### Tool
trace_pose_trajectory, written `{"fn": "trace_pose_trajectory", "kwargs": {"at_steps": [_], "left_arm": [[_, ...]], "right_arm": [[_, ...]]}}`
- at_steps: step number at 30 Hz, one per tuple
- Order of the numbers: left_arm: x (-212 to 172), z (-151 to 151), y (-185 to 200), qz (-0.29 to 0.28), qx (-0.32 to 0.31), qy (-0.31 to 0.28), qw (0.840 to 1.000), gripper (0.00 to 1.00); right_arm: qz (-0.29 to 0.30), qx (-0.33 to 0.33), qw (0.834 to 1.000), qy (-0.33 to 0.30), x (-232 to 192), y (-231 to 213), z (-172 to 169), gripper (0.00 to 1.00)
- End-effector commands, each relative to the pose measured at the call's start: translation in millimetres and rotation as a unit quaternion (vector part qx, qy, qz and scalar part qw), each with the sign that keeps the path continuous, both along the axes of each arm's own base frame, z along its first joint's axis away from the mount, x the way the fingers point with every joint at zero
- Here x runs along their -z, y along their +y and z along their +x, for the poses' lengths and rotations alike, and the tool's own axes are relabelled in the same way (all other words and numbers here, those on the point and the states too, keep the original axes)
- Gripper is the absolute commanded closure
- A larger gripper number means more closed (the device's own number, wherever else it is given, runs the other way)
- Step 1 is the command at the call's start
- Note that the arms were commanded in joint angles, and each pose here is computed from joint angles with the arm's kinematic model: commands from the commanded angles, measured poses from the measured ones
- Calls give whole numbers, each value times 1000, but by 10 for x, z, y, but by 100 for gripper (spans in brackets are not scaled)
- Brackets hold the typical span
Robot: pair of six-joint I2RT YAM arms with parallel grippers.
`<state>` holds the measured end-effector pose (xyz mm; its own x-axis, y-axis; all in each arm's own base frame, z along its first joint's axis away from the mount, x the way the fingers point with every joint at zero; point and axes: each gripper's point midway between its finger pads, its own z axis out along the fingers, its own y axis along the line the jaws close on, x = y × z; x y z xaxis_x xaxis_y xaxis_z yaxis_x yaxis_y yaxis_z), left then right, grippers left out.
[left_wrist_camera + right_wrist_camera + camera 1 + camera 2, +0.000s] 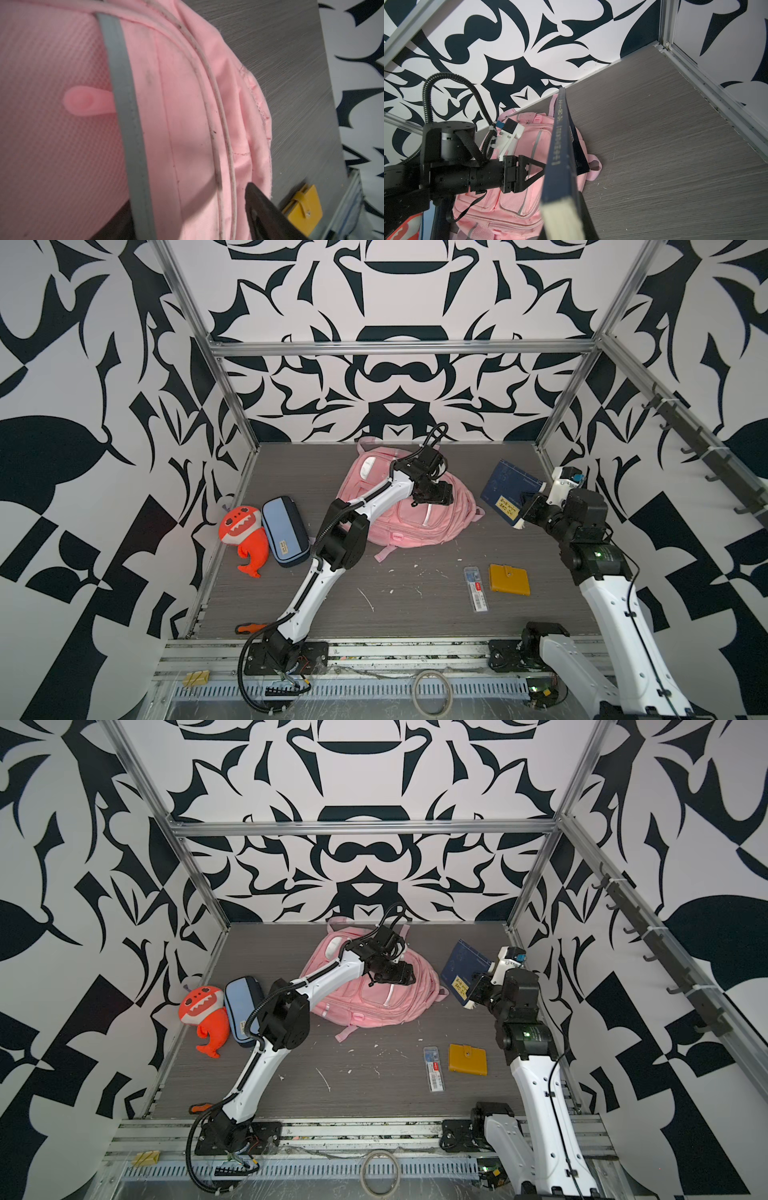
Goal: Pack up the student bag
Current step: 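Grasp the backpack flap with left gripper while right gripper carries book over opening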
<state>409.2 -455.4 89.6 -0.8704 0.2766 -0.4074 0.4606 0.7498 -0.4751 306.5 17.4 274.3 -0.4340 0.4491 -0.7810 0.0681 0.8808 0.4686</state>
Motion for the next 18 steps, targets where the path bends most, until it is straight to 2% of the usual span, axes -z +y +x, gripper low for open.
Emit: {"fn": "trace_pose_trajectory", "kwargs": {"at_steps": [1, 2, 6, 10, 14, 18], "left_arm": [[-109, -163, -119, -37, 43, -5, 998, 60], [-177, -154, -110, -49, 42, -8, 998, 70], [-508, -134, -81, -105, 52, -15, 993, 99], [-928, -72, 52, -167, 59, -15, 984, 100], [-1421, 41, 296, -244, 59, -6, 968, 100], [-1812, 55, 516, -283, 74, -7, 956, 100]], "right_arm": [[-13, -7, 1000, -25, -142, 12, -20, 100], [-13, -10, 1000, -20, -121, 21, -45, 100], [-6, -21, 1000, -7, -43, 67, -179, 100], [5, -23, 1000, -3, 40, 83, -281, 100], [29, -40, 999, -12, -4, 154, -293, 100], [44, -50, 997, -27, -110, 199, -279, 100]]}}
